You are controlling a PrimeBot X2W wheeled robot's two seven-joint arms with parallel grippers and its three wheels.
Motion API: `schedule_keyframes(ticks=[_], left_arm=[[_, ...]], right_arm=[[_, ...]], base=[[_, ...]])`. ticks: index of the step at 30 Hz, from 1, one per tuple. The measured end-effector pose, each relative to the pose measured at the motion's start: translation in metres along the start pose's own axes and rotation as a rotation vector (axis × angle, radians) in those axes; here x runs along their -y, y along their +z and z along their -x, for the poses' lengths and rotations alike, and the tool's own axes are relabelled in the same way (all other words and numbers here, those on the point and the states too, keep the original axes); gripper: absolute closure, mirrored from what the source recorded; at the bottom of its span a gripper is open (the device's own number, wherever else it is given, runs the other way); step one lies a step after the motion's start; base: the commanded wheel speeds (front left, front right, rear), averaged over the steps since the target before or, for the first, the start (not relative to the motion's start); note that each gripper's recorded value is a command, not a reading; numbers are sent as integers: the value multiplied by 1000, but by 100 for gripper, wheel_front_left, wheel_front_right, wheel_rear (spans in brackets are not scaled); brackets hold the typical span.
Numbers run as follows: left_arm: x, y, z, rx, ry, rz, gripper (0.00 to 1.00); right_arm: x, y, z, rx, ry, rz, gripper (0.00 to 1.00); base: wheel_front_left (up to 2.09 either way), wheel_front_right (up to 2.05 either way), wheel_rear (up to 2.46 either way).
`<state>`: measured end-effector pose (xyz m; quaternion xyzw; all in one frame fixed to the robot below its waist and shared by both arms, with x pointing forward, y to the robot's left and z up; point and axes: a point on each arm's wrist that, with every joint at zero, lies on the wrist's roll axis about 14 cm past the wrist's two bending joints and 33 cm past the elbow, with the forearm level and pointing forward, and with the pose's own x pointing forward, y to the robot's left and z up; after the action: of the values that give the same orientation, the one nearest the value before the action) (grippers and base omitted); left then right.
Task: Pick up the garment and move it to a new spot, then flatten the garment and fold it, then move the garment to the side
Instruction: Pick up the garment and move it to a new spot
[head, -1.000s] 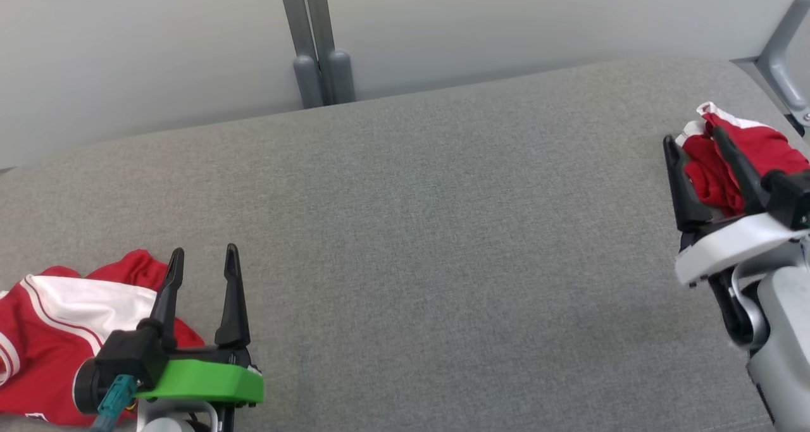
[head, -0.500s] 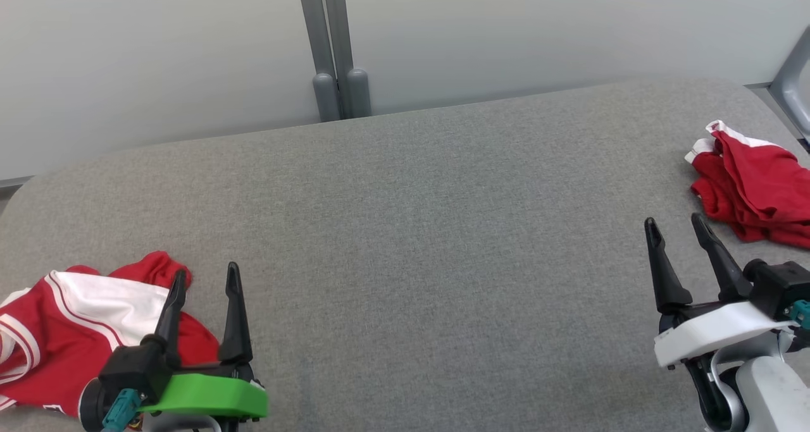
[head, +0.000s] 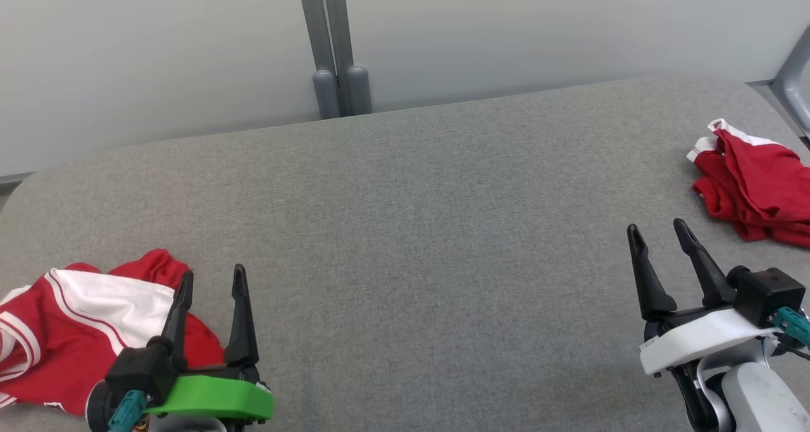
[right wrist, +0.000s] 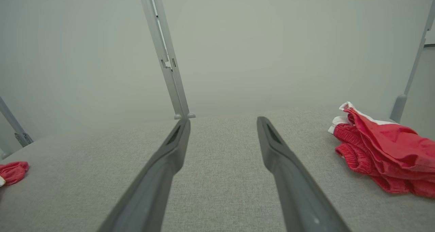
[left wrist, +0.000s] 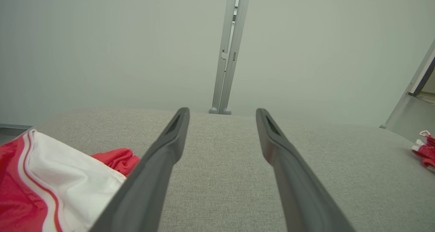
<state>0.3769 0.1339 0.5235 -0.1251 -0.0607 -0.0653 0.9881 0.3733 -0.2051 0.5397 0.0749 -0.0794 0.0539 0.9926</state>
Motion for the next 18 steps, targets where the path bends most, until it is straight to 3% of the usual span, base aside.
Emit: schedule_keyframes(ticks=[9, 18], left_arm=[[-27, 6, 11, 13, 86, -22, 0], [-83, 22, 46, 44, 268, -66, 0]], right_arm=[[-28, -9, -13, -12, 72, -32, 0], [-92, -22, -40, -34, 242, -91, 0]], base=[[0, 0, 0], [0, 0, 0]])
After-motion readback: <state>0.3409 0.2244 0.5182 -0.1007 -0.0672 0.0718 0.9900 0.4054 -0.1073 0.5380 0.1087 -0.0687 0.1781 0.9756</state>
